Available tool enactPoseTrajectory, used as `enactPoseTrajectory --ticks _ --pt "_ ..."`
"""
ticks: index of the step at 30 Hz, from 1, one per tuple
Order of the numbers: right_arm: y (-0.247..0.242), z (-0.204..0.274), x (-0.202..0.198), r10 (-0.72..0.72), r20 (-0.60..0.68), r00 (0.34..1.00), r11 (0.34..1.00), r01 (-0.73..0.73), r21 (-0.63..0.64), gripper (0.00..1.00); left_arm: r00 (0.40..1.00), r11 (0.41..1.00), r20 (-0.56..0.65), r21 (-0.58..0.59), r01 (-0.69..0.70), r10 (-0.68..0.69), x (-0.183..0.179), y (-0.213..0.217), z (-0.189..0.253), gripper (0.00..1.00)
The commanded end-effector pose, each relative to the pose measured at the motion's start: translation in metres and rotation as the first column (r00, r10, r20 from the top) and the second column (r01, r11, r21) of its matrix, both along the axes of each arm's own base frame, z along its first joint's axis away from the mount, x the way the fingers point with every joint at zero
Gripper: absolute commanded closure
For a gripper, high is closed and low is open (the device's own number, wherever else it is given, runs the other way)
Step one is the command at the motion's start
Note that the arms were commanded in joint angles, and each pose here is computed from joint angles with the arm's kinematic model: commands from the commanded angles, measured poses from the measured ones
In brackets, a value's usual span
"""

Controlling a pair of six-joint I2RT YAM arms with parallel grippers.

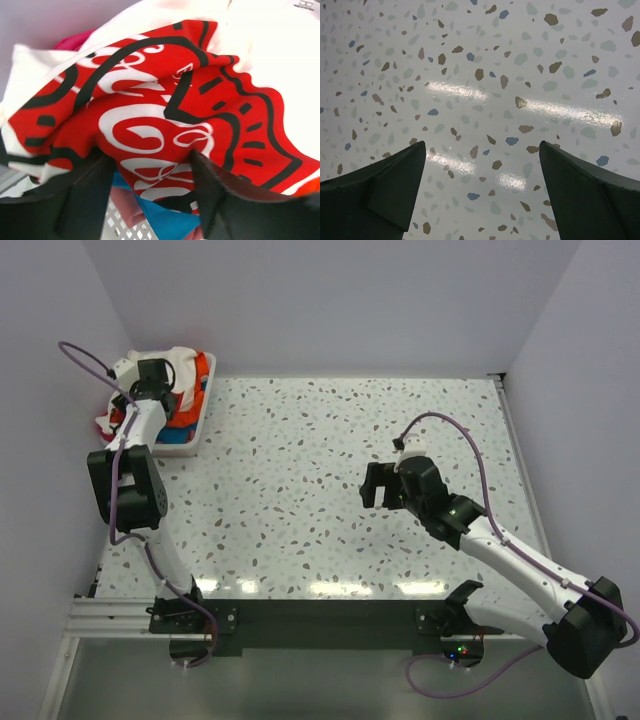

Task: Fold and stack the t-shirts
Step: Grab the tshirt from the pile, then move the tshirt to the center of the board

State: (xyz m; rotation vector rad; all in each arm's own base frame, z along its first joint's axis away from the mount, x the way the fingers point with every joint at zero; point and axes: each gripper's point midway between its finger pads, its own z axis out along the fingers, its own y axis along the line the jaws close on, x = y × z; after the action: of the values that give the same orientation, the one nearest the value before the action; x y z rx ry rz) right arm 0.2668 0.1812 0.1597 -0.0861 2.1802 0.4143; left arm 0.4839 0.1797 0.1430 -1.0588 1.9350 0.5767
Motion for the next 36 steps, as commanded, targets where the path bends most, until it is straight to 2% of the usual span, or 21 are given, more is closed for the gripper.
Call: enactPoseTrajectory --ticks 1,2,3,5,6,8,11,15,18,19,21,22,27,28,29,30,33,35,36 --pt "0.01 0.027 0.01 0.009 0.064 0.998 0.999 -0.012 0.048 0.01 0.993 0.999 0.106 -0.009 0.044 -0.043 0.028 0.006 0.02 0.37" --pt "0.01 0.028 0.01 0.007 0.065 0.998 0.999 -0.01 0.049 0.01 0.993 0.999 0.109 -0.011 0.051 -0.049 0.03 0.007 0.021 0.42" --pt "0.009 0.029 0.011 0.006 0.07 0.998 0.999 -0.009 0.048 0.01 0.992 0.998 0.11 -0.008 0.066 -0.065 0.033 0.007 0.022 0.61" --pt "0.009 0.03 0.011 0.001 0.073 0.997 0.999 -0.004 0.045 0.01 0.987 0.995 0.133 -0.008 0.095 -0.093 0.04 0.004 0.033 0.76" --pt "0.008 0.032 0.012 0.0 0.078 0.997 0.999 -0.004 0.047 0.01 0.984 0.994 0.142 0.0 0.109 -0.108 0.042 0.004 0.04 0.91" --pt "0.009 0.035 0.013 0.001 0.086 0.996 0.999 -0.005 0.051 0.01 0.971 0.989 0.19 0.009 0.147 -0.145 0.045 -0.001 0.064 1.0" --pt "0.012 0.04 0.017 -0.002 0.096 0.995 0.998 -0.004 0.063 0.02 0.934 0.975 0.282 0.028 0.219 -0.218 0.047 -0.014 0.109 1.0" --pt "0.016 0.046 0.021 -0.005 0.102 0.995 0.997 -0.003 0.075 0.02 0.842 0.94 0.42 0.111 0.324 -0.34 0.04 -0.043 0.195 1.0" --pt "0.015 0.06 0.028 -0.023 0.131 0.991 0.998 0.014 0.069 0.02 0.784 0.9 0.441 0.193 0.392 -0.436 0.034 -0.08 0.238 1.0" --pt "0.013 0.064 0.03 -0.03 0.138 0.99 0.998 0.021 0.063 0.02 0.74 0.876 0.471 0.23 0.423 -0.481 0.027 -0.104 0.266 1.0" --pt "0.012 0.077 0.035 -0.048 0.167 0.985 0.997 0.038 0.064 0.02 0.689 0.844 0.487 0.296 0.448 -0.537 0.011 -0.126 0.301 1.0" --pt "0.012 0.081 0.036 -0.049 0.174 0.983 0.997 0.038 0.066 0.02 0.638 0.806 0.494 0.316 0.501 -0.591 0.007 -0.161 0.312 1.0" --pt "0.007 0.115 0.042 -0.086 0.228 0.97 0.994 0.07 0.079 0.02 0.449 0.693 0.543 0.42 0.586 -0.709 -0.045 -0.237 0.378 1.0" --pt "0.005 0.124 0.043 -0.095 0.243 0.965 0.993 0.075 0.089 0.02 0.388 0.651 0.552 0.432 0.624 -0.738 -0.057 -0.265 0.387 1.0" --pt "0.004 0.129 0.042 -0.101 0.253 0.962 0.992 0.079 0.096 0.02 0.362 0.628 0.547 0.444 0.639 -0.755 -0.066 -0.276 0.392 1.0" --pt "0.002 0.133 0.042 -0.108 0.26 0.96 0.991 0.084 0.101 0.02 0.307 0.596 0.561 0.456 0.661 -0.769 -0.083 -0.298 0.403 1.0" --pt "-0.002 0.142 0.039 -0.126 0.281 0.952 0.988 0.094 0.124 0.02 0.237 0.548 0.578 0.452 0.704 -0.781 -0.104 -0.32 0.406 1.0" --pt "-0.009 0.14 0.038 -0.158 0.281 0.947 0.984 0.127 0.125 0.02 0.232 0.542 0.605 0.398 0.74 -0.761 -0.104 -0.329 0.391 1.0" --pt "-0.011 0.139 0.038 -0.168 0.28 0.945 0.983 0.139 0.123 0.02 0.255 0.528 0.587 0.355 0.772 -0.768 -0.099 -0.335 0.361 1.0"
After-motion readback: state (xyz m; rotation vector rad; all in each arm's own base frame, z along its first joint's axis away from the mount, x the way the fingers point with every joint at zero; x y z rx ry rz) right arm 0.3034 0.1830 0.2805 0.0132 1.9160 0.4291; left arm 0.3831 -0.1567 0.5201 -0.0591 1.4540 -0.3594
